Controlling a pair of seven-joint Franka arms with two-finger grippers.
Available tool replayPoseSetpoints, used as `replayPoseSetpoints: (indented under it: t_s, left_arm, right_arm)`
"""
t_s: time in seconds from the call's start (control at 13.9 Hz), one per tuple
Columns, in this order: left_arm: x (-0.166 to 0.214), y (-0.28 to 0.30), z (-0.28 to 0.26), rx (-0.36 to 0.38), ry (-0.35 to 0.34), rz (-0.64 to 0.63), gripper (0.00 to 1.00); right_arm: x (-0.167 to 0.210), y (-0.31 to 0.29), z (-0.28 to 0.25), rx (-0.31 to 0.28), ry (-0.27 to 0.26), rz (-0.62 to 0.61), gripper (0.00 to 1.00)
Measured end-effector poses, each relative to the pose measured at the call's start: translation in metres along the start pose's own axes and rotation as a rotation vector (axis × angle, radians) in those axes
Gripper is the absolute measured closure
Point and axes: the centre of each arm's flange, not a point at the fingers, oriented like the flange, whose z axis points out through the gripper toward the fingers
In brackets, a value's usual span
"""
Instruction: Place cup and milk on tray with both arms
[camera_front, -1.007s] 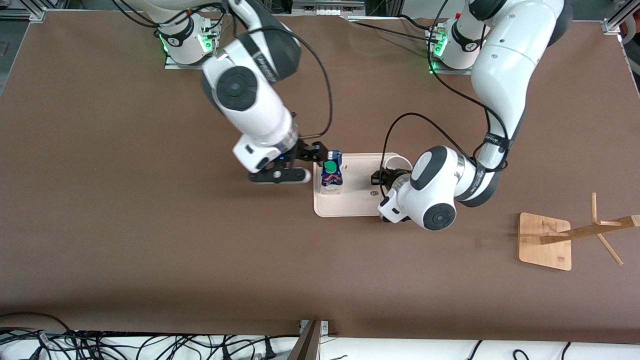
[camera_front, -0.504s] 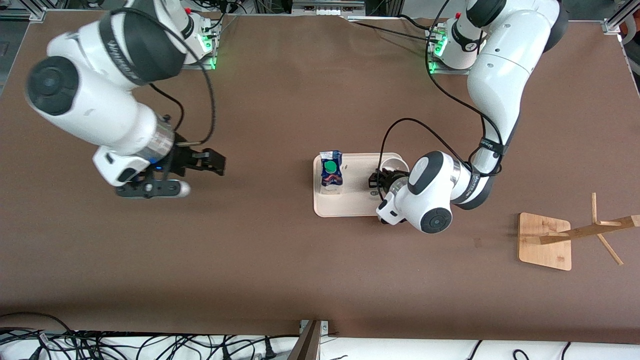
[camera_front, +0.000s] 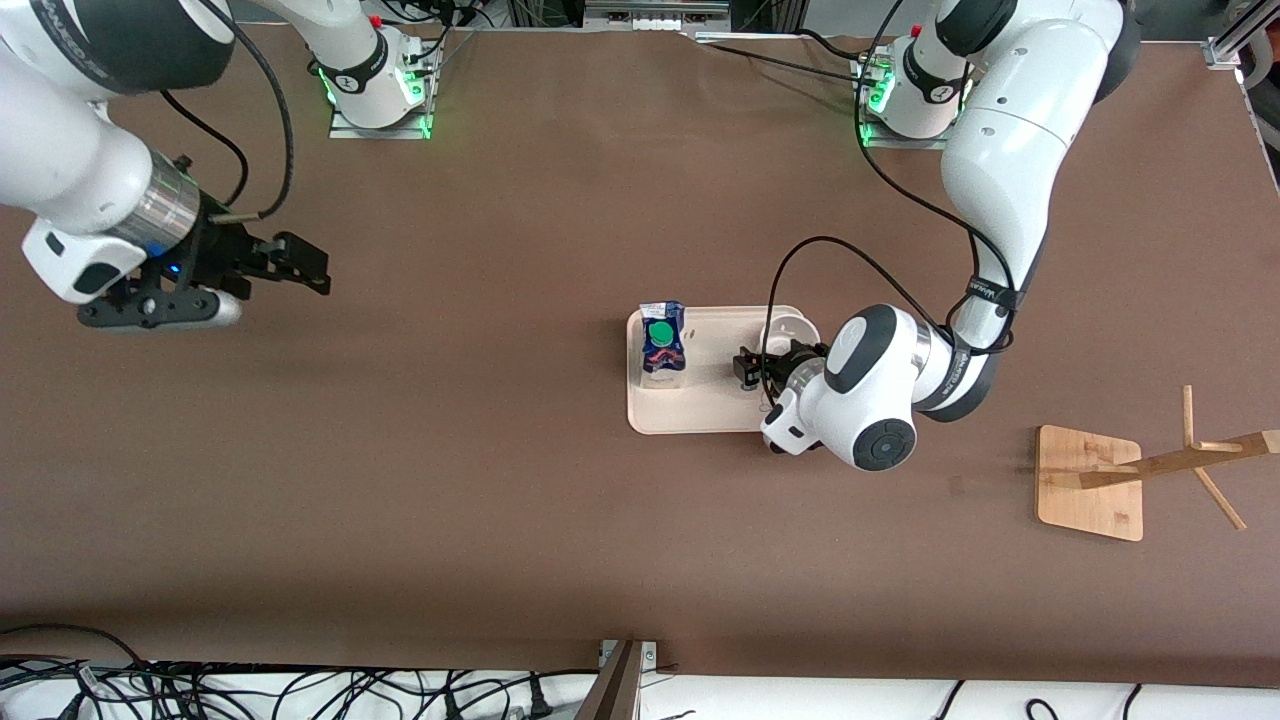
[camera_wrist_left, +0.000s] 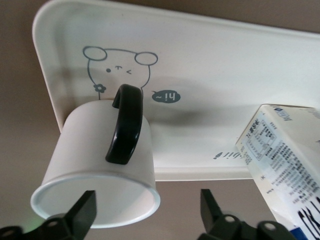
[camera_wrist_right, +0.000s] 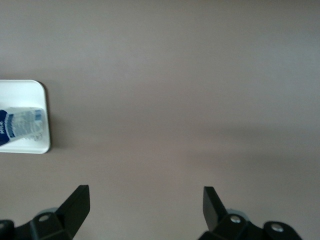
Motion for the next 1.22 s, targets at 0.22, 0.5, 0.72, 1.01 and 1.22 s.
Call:
replayPoseSetpoints:
  t_s: [0.22,0.5,0.72,1.01,1.22]
  left_arm:
    - [-0.016,-0.023,-0.054,0.012,0.022,-0.008,0.0]
    - [-0.06,-0.059,-0.153,0.162,0.232,0.076,0.0]
    - [-0.117,-0.077,-0.226,0.294,0.389,0.173,0.0]
    - [-0.166,-0.147,-0.306,0.299,0.491,0.254,0.0]
    - [-0.192,-0.163,-0.321,0.286,0.516,0.252,0.0]
  right_arm:
    - [-0.022,0.043,-0.008,-0.001,-0.003,-0.033,0.0]
    - [-0.035,0.07,-0.012,-0.027,-0.003,-0.046,0.0]
    - [-0.041,0.068,-0.015,-0.067,0.001,-0.061,0.0]
    - [-0.038,0.066,-0.021,-0.074,0.021,-0.065,0.0]
    - [-0.032,0.064,-0.029,-0.076,0.04,-0.067,0.0]
